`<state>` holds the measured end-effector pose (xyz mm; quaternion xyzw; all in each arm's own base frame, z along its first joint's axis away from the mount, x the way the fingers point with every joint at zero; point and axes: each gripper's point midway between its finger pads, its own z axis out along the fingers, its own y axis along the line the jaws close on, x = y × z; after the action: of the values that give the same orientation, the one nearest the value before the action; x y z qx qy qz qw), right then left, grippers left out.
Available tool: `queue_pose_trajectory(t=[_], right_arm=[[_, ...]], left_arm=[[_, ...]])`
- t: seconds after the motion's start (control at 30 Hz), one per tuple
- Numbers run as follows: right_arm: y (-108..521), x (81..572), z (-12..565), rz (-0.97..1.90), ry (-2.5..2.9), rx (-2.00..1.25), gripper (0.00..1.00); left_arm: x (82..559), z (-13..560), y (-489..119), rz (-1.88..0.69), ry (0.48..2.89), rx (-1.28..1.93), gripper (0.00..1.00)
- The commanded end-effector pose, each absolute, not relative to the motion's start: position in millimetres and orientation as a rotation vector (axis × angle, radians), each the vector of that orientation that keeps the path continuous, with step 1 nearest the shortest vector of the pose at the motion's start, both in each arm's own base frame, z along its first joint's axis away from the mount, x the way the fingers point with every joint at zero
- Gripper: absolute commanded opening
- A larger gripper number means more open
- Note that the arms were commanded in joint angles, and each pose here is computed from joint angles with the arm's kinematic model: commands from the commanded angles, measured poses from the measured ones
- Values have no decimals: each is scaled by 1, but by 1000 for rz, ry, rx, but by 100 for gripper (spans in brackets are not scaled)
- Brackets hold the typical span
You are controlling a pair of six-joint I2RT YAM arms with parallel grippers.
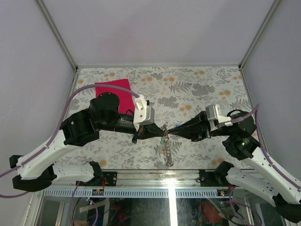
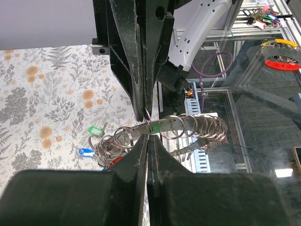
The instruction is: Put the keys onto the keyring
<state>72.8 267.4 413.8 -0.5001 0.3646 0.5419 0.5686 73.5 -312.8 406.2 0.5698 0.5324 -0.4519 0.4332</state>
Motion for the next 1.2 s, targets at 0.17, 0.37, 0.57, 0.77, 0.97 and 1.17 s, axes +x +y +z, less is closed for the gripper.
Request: queue_pose_trajectory(t=[0.17, 0.37, 0.57, 0.77, 0.97, 1.17], right_arm=[[249, 79, 474, 1227, 668, -914, 0], [244, 84, 482, 1274, 636, -793, 0], [238, 88, 489, 1306, 609, -704, 0], [236, 90, 494, 1362, 594, -639, 0], [233, 93, 498, 1384, 589, -590, 0], [233, 93, 498, 1383, 591, -591, 0]], left_arm=[[83, 420, -309, -1078, 1293, 1336, 0], [89, 428, -310, -1072, 1271, 1265, 0], [95, 433, -310, -1067, 1262, 1196, 0], [100, 434, -312, -1069, 1267, 1150, 0], [104, 430, -317, -1069, 1282, 1144, 0], [105, 430, -317, -1060, 1281, 1145, 3]])
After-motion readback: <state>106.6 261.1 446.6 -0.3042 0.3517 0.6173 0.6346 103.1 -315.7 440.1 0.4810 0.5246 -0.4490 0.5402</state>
